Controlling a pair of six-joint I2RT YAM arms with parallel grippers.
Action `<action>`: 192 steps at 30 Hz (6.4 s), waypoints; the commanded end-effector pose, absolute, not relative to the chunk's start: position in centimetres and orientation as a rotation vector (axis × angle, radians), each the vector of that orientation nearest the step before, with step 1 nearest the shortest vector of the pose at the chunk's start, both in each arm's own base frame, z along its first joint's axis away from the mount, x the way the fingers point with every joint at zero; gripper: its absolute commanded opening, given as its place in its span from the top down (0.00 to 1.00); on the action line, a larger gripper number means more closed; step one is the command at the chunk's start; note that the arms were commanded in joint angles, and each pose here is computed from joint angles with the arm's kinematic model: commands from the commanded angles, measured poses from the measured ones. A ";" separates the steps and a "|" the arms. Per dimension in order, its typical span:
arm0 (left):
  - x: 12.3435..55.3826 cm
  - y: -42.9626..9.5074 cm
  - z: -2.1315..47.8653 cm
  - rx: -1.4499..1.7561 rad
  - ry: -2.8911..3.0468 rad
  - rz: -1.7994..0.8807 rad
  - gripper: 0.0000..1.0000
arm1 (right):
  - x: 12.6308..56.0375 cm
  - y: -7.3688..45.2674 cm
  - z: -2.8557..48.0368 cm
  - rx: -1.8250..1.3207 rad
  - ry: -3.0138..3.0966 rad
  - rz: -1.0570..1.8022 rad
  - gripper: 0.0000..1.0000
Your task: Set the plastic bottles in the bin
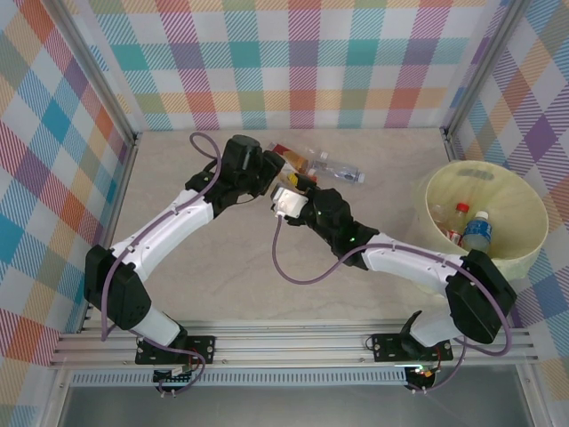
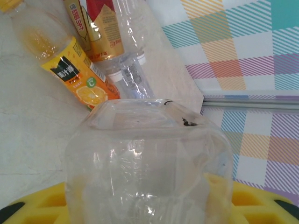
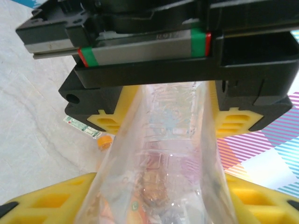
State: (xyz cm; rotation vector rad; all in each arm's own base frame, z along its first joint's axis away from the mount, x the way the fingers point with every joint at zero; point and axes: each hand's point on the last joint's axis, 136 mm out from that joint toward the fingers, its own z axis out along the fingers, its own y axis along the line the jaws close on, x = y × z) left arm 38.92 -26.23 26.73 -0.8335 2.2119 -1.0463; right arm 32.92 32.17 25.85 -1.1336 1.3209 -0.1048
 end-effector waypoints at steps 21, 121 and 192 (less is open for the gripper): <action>37.6 -24.0 34.7 -0.568 2.034 -1.031 0.00 | 24.6 11.9 40.8 -0.600 1.568 0.070 0.71; 35.6 -12.7 19.5 -0.573 2.327 -0.465 0.00 | 54.4 18.1 3.3 -1.188 2.534 -0.064 0.40; 37.8 -20.1 20.7 -0.311 2.326 -0.677 0.00 | 23.7 -10.0 40.0 0.409 1.710 -0.544 0.00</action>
